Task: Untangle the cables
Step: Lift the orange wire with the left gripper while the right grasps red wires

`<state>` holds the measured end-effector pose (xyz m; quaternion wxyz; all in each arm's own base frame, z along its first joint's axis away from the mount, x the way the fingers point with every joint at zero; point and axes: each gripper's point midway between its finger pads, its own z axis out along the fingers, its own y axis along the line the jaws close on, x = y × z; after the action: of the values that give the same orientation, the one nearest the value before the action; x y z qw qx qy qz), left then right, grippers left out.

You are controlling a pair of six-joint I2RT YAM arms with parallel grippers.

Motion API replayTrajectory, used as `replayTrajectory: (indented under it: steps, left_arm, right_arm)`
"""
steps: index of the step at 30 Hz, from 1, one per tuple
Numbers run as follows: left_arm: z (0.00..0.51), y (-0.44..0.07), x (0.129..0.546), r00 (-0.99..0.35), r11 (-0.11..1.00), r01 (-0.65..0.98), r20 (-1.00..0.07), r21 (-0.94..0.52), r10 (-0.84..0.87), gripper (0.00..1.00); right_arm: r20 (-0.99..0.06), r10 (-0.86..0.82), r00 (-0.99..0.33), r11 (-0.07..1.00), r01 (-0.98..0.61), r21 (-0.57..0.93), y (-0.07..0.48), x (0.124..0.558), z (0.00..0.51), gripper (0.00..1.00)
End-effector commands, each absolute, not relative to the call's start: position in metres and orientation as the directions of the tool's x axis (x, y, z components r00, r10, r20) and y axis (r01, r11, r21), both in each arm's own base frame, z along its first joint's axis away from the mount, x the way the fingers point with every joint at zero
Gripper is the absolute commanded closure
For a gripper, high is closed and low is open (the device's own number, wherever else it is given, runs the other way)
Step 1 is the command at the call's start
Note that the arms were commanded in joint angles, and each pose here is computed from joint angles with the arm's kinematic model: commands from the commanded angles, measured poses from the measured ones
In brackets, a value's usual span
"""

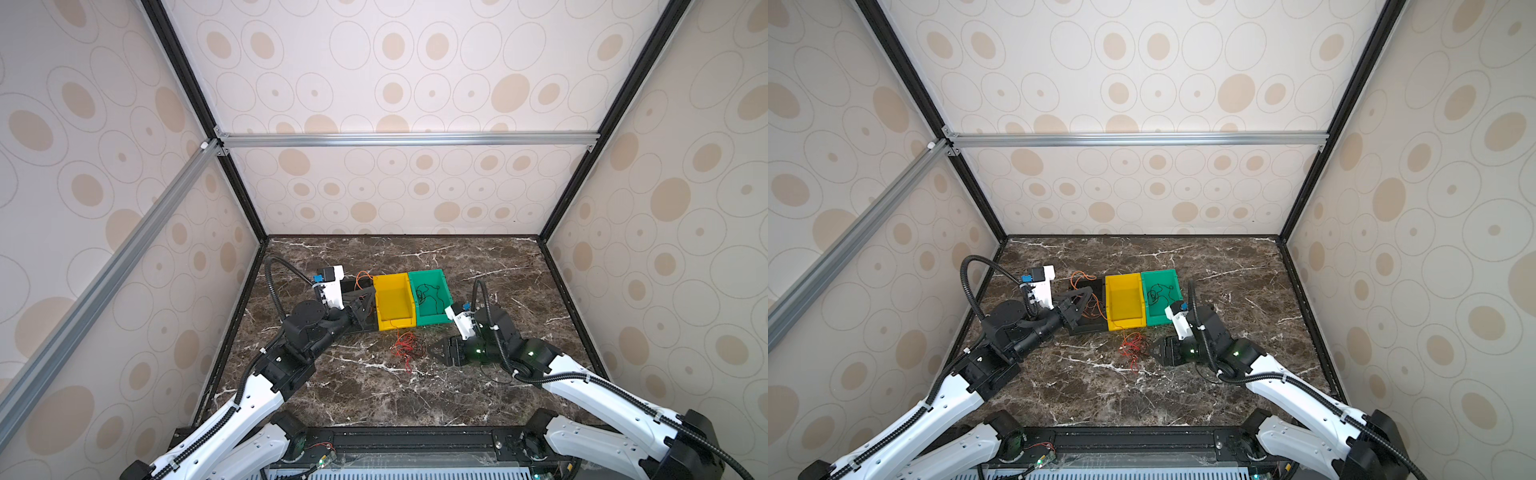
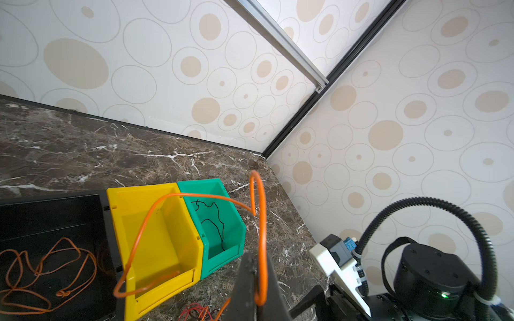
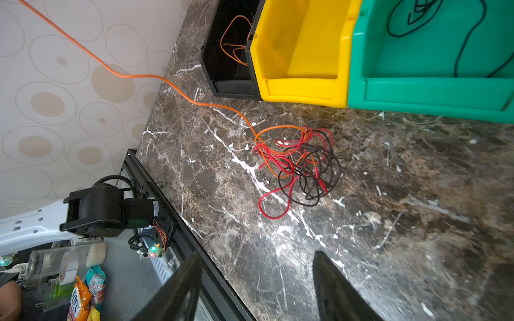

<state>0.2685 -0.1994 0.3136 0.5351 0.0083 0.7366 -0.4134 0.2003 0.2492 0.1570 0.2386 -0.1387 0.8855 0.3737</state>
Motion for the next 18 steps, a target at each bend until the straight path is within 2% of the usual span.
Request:
replayTrajectory:
  steps: [1,7,13,18]
  left_arm:
    - [0.320,-0.211,0.265,-0.437,0.624,0.499,-0.796,-0.601,-0.418,1.00]
    - [0.331,-0.224,0.262,-0.447,0.600,0.528,-0.797,-0.601,-0.406,1.00]
    - [0.363,-0.228,0.253,-0.427,0.547,0.573,-0.792,-0.610,-0.437,1.00]
    - [0.379,-0.222,0.254,-0.394,0.563,0.570,-0.800,-0.599,-0.453,1.00]
  right_arm:
    - [-0.572,-0.051,-0.819,0.632,-0.470,0.617,0.272,0.212,0.177,0.32]
    - [-0.591,-0.090,-0.801,0.626,-0.507,0.592,0.301,0.239,0.171,0.30]
    - [-0.697,-0.156,-0.700,0.576,-0.638,0.511,0.328,0.258,0.181,0.32]
    - [-0.727,-0.204,-0.656,0.540,-0.695,0.475,0.344,0.267,0.155,0.32]
